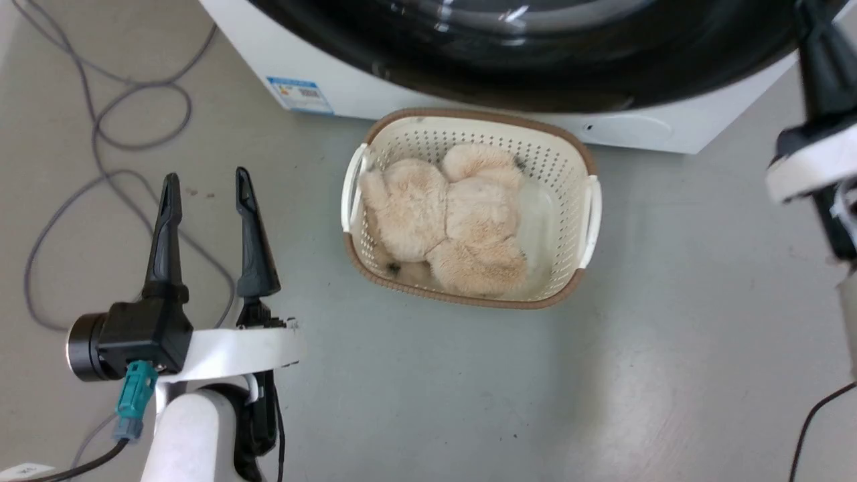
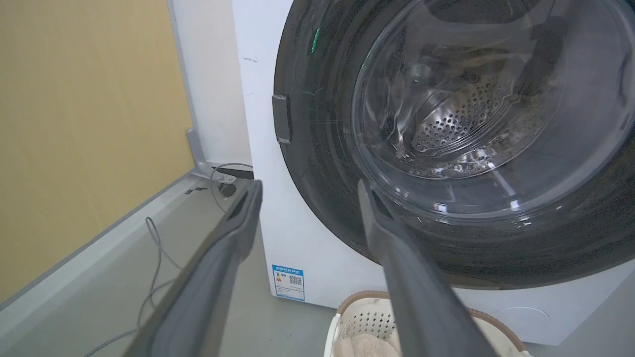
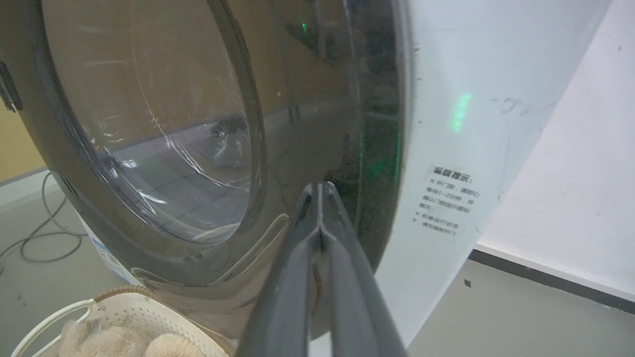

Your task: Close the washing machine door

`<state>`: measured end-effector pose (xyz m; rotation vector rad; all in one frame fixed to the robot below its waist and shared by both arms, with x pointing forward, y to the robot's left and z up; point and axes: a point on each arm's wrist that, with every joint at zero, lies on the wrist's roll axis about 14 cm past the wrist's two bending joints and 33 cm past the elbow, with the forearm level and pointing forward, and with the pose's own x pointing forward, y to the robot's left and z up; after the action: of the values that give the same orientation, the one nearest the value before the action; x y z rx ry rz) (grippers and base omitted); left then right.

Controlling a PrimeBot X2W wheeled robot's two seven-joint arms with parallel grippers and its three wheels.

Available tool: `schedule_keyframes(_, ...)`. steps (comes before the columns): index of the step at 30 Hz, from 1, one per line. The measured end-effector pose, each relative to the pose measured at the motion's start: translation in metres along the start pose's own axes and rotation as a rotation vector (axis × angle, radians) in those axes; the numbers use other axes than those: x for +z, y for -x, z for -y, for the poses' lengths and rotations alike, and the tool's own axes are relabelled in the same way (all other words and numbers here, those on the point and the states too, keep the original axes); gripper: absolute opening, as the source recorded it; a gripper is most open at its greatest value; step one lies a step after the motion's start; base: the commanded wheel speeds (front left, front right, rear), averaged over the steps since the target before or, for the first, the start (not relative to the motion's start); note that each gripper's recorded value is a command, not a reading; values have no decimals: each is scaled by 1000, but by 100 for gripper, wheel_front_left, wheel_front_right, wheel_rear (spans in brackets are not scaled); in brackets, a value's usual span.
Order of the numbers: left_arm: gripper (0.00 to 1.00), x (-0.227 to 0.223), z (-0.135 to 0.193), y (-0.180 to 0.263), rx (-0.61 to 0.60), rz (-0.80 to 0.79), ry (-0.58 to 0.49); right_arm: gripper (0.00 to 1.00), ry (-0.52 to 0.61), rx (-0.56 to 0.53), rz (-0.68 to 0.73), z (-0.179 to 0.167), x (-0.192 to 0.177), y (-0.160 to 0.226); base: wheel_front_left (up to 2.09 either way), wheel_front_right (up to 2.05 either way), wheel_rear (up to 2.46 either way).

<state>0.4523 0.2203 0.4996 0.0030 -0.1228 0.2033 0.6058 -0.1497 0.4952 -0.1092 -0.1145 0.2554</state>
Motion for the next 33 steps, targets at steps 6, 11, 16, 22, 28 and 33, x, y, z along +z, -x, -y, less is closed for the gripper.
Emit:
schedule_keyframes(6,100,-5,-4,-3,17,-11,-8,0,-4,-11,-11,4,-7,-20,0,0,0)
schedule_keyframes(11,100,-7,-4,-2,20,-16,-10,0,7,-15,-28,6,-11,-24,0,0,0)
schedule_keyframes(16,100,-4,-4,-2,25,-8,-8,0,-7,-32,-12,8,-2,-23,0,0,0)
schedule_keyframes(22,100,8,-3,2,21,16,-9,0,24,-63,110,18,50,-10,0,0,0)
schedule_keyframes(28,100,19,4,10,-4,32,-1,0,76,-107,262,27,112,25,0,0,0)
schedule_keyframes(33,100,25,15,16,-41,43,4,0,81,-146,365,31,153,60,0,0,0)
